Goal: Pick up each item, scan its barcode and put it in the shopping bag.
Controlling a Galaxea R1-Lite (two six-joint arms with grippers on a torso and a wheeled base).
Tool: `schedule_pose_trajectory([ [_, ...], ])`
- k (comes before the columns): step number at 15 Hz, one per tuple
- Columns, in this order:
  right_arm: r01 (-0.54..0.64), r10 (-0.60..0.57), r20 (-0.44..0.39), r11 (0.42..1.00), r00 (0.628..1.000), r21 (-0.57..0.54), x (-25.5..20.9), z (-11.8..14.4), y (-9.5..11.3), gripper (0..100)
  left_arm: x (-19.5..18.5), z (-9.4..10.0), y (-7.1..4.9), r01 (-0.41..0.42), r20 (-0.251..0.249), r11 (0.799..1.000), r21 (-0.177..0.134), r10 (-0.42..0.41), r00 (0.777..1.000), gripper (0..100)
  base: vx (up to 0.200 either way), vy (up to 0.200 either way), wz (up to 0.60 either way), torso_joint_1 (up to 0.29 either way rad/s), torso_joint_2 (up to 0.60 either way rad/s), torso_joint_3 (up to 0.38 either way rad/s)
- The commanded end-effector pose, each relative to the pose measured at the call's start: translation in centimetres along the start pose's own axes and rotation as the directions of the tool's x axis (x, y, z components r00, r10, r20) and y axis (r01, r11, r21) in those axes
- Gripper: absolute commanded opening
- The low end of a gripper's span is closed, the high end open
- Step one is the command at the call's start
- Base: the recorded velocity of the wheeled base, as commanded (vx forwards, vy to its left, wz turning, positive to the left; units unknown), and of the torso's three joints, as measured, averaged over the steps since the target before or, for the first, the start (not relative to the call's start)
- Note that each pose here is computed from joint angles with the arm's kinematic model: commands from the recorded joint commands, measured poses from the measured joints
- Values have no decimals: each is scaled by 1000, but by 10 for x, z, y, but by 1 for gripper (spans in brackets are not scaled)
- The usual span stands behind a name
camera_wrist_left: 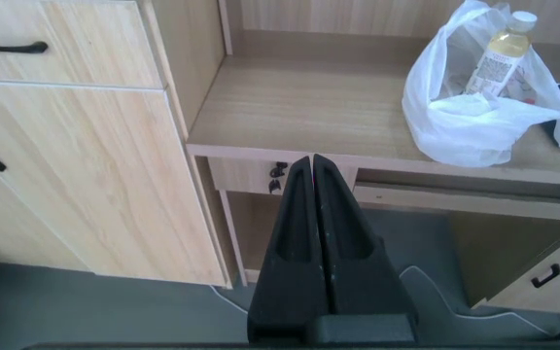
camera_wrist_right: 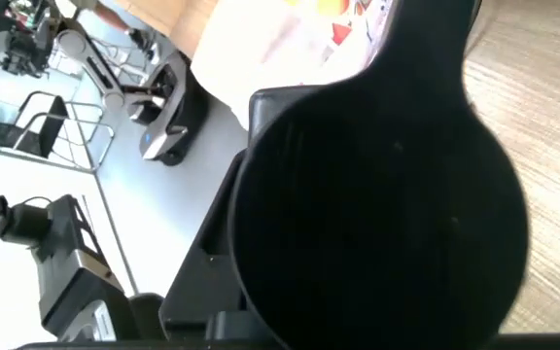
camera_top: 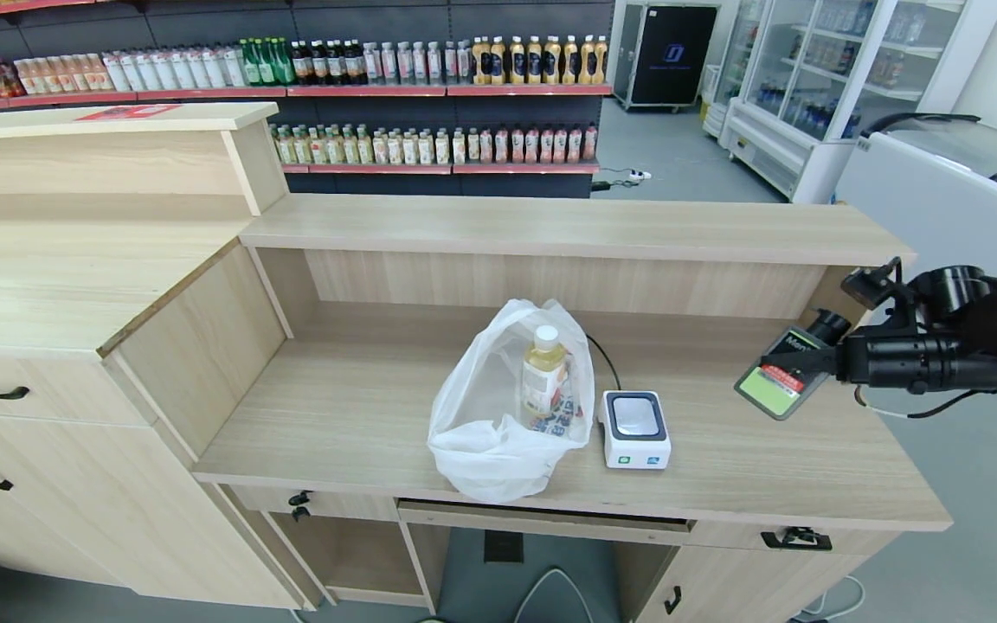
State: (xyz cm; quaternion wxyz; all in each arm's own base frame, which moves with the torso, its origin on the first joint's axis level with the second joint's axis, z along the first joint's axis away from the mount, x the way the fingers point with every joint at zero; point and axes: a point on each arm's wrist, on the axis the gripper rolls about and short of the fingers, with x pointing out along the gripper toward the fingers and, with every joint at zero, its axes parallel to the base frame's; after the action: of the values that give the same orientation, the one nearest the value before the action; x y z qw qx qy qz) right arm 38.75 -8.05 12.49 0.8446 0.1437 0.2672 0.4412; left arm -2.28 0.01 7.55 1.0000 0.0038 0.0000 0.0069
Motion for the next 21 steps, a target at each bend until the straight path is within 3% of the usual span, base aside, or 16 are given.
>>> schedule_pose_trajectory([
  [1, -22, 22, -27, 1000, 999, 17, 19, -9, -13, 0, 0, 0, 0, -2, 0, 1000, 0, 2, 1000, 0, 0, 0, 0, 0, 0, 0],
  [13, 3, -16, -81, 987, 997, -160, 72, -4, -26, 0, 0, 0, 0, -2, 0, 1000, 0, 2, 1000, 0, 0, 0, 0, 0, 0, 0],
  [21, 43, -59, -109, 989, 992, -143, 75, -10, -30, 0, 0, 0, 0, -2, 0, 1000, 0, 2, 1000, 0, 0, 0, 0, 0, 0, 0],
])
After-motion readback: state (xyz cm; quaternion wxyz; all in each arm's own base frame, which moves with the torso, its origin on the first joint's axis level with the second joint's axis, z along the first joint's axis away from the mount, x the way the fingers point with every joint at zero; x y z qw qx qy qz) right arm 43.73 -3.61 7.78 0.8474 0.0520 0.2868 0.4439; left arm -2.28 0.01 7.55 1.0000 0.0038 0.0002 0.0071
